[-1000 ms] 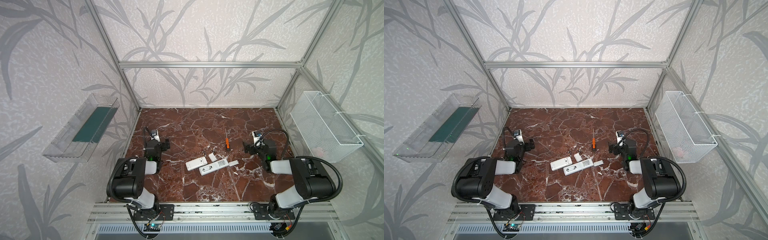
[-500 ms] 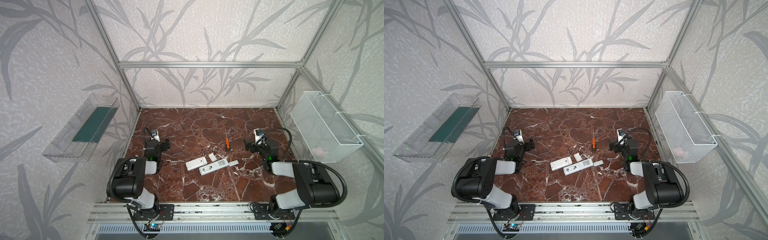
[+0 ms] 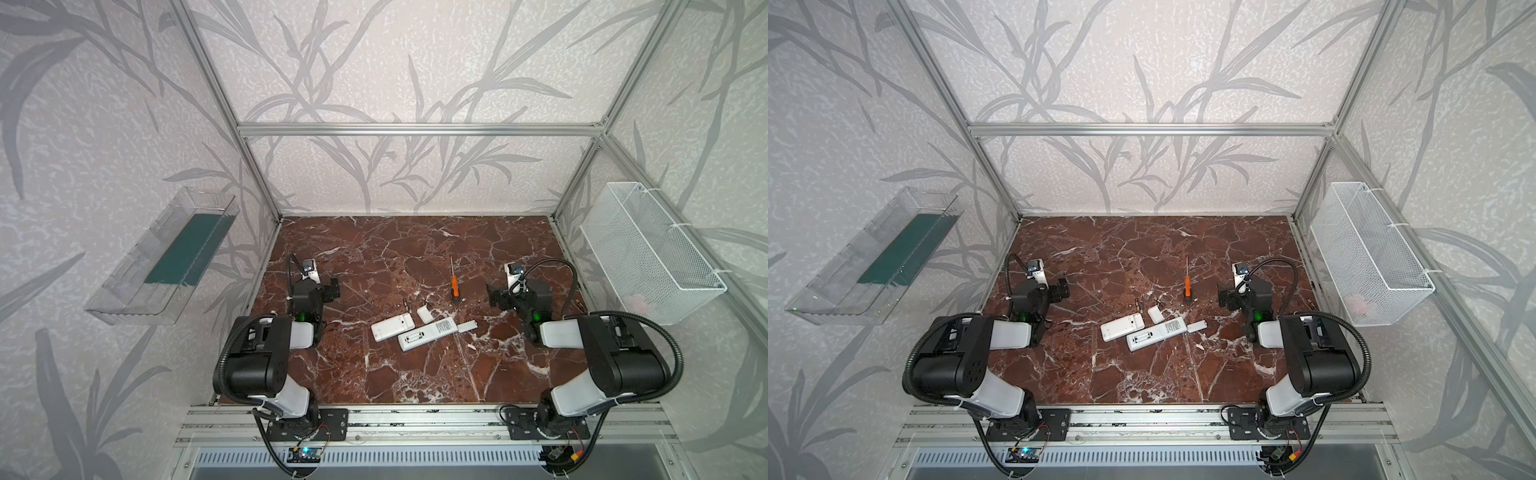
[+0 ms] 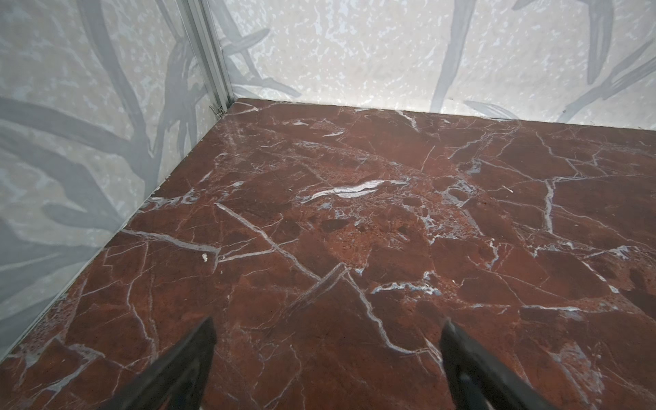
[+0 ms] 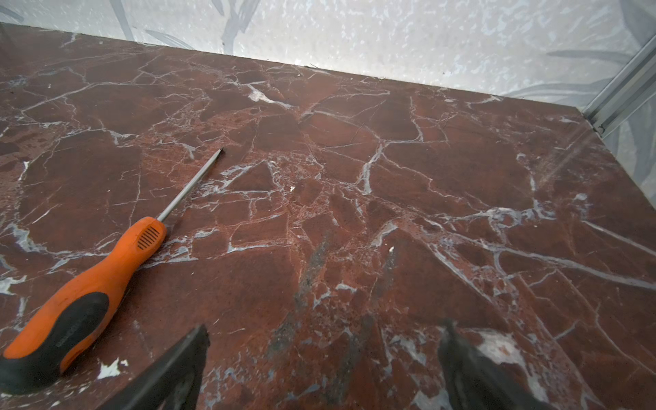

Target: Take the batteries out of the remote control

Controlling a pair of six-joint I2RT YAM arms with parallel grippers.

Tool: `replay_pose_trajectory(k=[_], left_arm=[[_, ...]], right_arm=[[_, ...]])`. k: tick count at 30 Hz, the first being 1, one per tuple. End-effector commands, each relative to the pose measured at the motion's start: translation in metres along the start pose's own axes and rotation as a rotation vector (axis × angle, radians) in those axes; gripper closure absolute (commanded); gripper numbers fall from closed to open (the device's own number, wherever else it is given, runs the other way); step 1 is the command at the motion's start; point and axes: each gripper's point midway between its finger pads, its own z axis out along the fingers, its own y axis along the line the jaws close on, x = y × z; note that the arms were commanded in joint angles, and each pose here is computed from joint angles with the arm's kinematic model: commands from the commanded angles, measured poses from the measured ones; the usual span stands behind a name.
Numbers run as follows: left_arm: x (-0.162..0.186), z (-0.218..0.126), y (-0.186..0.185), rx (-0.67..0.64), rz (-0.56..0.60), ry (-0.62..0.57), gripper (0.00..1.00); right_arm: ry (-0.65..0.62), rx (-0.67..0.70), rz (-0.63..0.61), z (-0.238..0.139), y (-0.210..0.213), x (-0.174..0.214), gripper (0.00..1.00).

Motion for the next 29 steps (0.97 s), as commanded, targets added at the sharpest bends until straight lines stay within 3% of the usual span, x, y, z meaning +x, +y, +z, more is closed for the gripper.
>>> replay_pose_trajectory(k=[1, 29], left_arm=[[-0.0039, -0.0002, 0.0008, -0.002, 0.006, -0.022, 0.01], [-0.0038, -0.0001, 0.0005, -0.002, 0.006, -0.022, 0.01]], right_arm=[[-0.049, 0.011, -0.005, -0.0003, -0.0024, -0.02, 0.01], [-0.047, 0.012, -0.014, -0.0003, -0.0006, -0.0195, 0.01]])
